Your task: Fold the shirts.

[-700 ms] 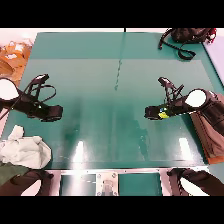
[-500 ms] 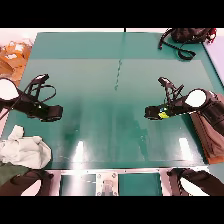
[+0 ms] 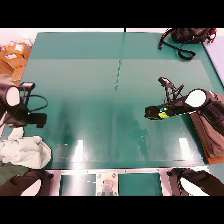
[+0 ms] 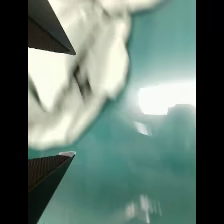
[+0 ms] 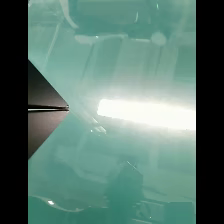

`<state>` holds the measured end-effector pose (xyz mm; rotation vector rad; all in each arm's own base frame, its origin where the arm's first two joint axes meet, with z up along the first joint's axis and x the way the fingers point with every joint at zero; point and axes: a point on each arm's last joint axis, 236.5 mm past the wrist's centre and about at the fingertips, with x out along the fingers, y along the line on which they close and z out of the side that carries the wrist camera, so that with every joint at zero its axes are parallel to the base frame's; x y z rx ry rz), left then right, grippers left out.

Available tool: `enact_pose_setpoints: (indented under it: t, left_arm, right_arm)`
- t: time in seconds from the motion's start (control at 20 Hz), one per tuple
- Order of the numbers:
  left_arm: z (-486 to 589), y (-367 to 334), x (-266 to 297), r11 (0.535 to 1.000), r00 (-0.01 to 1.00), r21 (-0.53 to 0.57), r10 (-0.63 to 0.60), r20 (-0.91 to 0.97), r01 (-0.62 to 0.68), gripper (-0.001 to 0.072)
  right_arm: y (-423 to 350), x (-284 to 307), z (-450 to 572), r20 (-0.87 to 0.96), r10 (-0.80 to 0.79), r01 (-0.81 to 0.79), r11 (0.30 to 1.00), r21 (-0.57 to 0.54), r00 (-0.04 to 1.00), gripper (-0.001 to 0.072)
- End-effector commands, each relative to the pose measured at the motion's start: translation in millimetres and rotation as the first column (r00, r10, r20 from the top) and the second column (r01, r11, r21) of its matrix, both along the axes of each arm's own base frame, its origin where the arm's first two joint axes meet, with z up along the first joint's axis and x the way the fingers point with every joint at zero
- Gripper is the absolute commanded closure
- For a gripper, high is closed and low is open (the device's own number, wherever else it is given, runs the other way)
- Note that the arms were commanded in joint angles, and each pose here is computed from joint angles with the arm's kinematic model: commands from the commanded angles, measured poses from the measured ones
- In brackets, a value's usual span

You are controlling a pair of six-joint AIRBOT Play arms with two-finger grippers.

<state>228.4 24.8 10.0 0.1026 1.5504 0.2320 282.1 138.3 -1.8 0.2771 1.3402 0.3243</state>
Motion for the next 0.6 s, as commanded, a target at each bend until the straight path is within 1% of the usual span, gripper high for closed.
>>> enact_pose_setpoints:
  t: [0.0,0.15,0.25,0.3,0.35,0.4,0.45,0.5,0.55]
  left_arm:
    - [-24.3,44.5,-38.3,0.984,0.990,0.170,0.071,-0.124,-0.050,-0.0013]
    - [-63.8,54.8,-73.3,0.986,0.971,0.164,0.072,-0.229,-0.034,-0.0005]
    - [-77.9,58.3,-88.0,0.989,0.960,0.147,0.044,-0.277,-0.002,-0.0004]
    - [-82.3,59.8,-91.8,0.990,0.957,0.139,0.027,-0.290,0.014,0.0015]
    - [-85.7,60.8,-93.8,0.991,0.954,0.130,0.006,-0.299,0.035,0.0177]
    - [-88.5,61.3,-93.5,0.991,0.953,0.121,-0.021,-0.302,0.061,0.0356]
    - [-89.8,61.0,-91.2,0.990,0.953,0.112,-0.044,-0.298,0.081,0.0604]
    - [-89.6,60.9,-88.5,0.990,0.955,0.109,-0.056,-0.292,0.092,0.0681]
    - [-88.5,60.8,-86.3,0.990,0.957,0.109,-0.057,-0.286,0.092,0.0681]
  right_arm:
    - [0.3,-0.2,0.0,0.000,0.000,0.000,1.000,0.000,1.000,0.0697]
    - [0.3,-0.2,0.0,0.000,0.000,0.000,1.000,0.000,1.000,0.0697]
    - [0.3,-0.2,0.0,0.000,0.000,0.000,1.000,0.000,1.000,0.0697]
    - [0.3,-0.2,0.0,0.000,0.000,0.000,1.000,0.000,1.000,0.0697]
    - [0.3,-0.2,0.0,0.000,0.000,0.000,1.000,0.000,1.000,0.0697]
    - [0.3,-0.2,0.0,0.000,0.000,0.000,1.000,0.000,1.000,0.0697]
    - [0.3,-0.2,0.0,0.000,0.000,0.000,1.000,0.000,1.000,0.0697]
    - [0.3,-0.2,0.0,0.000,0.000,0.000,1.000,0.000,1.000,0.0697]
    - [0.3,-0.3,0.0,-0.001,0.000,0.000,1.000,0.000,1.000,0.0697]
